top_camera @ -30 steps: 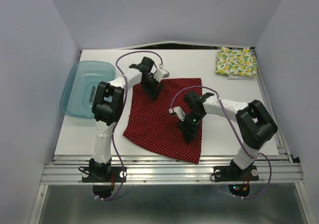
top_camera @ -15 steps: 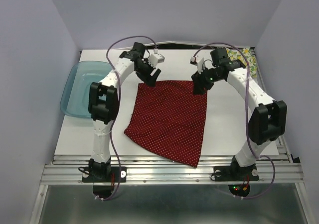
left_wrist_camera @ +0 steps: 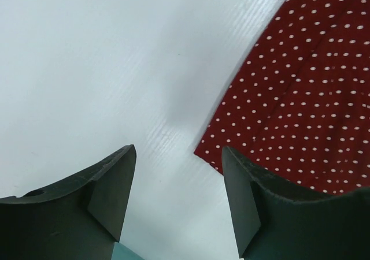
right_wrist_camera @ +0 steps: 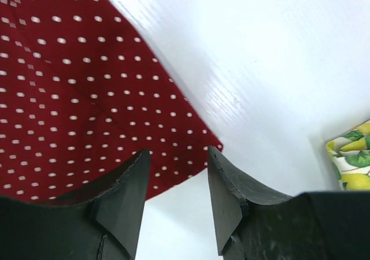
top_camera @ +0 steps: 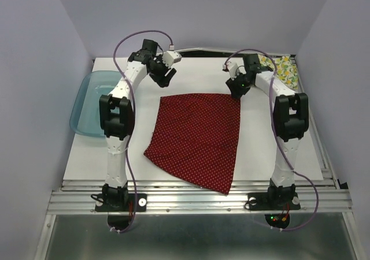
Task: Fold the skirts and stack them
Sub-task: Flatten the skirt out
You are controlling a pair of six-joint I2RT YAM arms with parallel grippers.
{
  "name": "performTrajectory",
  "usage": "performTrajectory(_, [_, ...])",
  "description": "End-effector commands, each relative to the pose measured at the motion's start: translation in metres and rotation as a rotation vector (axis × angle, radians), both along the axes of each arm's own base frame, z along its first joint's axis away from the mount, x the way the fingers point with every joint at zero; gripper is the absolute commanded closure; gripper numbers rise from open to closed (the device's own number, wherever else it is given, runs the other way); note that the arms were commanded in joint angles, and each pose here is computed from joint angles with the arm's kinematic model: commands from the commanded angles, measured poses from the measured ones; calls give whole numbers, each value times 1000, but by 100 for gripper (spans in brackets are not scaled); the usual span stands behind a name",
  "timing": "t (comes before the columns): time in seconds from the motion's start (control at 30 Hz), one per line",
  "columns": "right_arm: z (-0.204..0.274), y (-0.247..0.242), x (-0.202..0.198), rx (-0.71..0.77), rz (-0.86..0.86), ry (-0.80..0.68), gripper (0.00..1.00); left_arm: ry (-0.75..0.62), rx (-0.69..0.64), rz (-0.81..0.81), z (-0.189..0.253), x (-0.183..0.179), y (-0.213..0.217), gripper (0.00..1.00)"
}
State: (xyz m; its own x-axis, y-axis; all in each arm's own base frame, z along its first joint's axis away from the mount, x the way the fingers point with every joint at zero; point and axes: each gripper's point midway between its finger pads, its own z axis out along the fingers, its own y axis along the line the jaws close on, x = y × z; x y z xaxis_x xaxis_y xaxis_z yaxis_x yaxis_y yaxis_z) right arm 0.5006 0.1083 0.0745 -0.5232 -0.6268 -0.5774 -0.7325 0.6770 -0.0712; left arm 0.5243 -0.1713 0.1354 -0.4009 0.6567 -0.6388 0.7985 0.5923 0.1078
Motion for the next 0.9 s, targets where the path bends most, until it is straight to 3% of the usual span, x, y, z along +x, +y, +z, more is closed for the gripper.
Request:
performTrajectory(0.0, [15, -10, 35, -58, 58, -153, 51, -9, -6, -18, 0, 12, 15, 28])
performTrajectory(0.27, [-28, -13, 24, -47, 123, -74, 52, 85, -9, -60, -39, 3, 12, 28])
performTrajectory(0.43, [-36, -9, 17, -27, 155, -52, 60, 140, -21, -74, -58, -7, 9, 29])
performTrajectory(0.8, [-39, -9, 21, -40, 175, -48, 72, 224, -26, -89, -89, -19, 9, 47])
performTrajectory(0.87, [-38, -9, 24, -45, 179, -55, 78, 229, -23, -91, -92, -19, 9, 51])
